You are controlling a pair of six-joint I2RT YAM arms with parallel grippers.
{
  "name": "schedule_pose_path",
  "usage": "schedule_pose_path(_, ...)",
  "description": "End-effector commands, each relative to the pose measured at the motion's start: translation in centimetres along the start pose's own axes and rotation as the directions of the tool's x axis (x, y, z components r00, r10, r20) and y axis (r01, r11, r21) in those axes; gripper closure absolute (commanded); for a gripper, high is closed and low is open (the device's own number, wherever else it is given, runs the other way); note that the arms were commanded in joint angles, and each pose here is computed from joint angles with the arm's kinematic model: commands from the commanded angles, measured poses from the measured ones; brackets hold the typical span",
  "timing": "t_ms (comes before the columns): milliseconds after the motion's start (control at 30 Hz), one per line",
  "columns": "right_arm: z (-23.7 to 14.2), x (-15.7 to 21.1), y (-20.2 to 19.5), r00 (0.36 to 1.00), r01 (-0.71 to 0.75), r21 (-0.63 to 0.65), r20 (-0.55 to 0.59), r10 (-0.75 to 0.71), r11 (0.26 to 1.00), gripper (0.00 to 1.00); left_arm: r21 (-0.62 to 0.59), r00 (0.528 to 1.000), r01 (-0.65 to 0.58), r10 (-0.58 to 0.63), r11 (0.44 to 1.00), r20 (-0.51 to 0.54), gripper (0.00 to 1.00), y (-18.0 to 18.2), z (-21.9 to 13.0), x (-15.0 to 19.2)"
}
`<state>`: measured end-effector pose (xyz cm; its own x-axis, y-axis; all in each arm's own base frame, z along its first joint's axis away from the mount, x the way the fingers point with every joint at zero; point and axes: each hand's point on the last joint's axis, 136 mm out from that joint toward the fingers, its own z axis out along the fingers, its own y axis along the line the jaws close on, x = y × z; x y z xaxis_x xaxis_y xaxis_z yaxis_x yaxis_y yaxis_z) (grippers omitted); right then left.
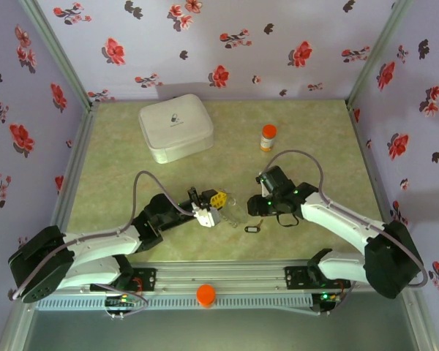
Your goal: Put the keys on the keyring
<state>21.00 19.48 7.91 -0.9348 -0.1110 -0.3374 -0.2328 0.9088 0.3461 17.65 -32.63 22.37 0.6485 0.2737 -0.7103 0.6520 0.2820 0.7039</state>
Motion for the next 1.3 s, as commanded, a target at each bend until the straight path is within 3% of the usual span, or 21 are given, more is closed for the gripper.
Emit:
schedule_pose_path(0,-1.1,-1.7,0.7,0.997,0.029,-0.017,0.068,-0.028,0.999,0.55,-0.051,0.999,-0.028,0.029,0.998,0.03,1.0,1.1,-0.4,-1.1)
schedule_pose_path(300,-1.3,-1.5,-0.1,0.998,-0.004,0.024,0.066,0.003,1.0,0.55,-0.1,0.999,0.054,-0.054,0.993,-0.002,1.0,1.9,-0.5,-0.4)
schedule_pose_path(567,0.1,2.1,-2.2,0.971,-0.192,0.147,-0.115,0.209,0.97,0.58,-0.138,0.992,0.121,-0.125,0.983,-0.02,1.0,2.3,-0.6,0.3)
schedule_pose_path(733,0.6,4.1,-2.0,0.937,-0.28,0.142,-0.176,0.302,0.949,0.61,-0.144,0.99,0.14,-0.143,0.98,-0.016,1.0,2.4,-0.6,0.3)
schedule_pose_path(1067,2.2,7.1,-2.0,0.884,-0.338,0.193,-0.27,0.382,0.921,0.64,-0.151,0.989,0.146,-0.148,0.978,-0.006,1.0,2.5,-0.4,0.3)
schedule_pose_path(1267,2.8,7.8,-1.9,0.868,-0.345,0.197,-0.305,0.392,0.918,0.71,-0.153,0.989,0.144,-0.147,0.978,-0.005,1.0,2.6,-0.3,0.2)
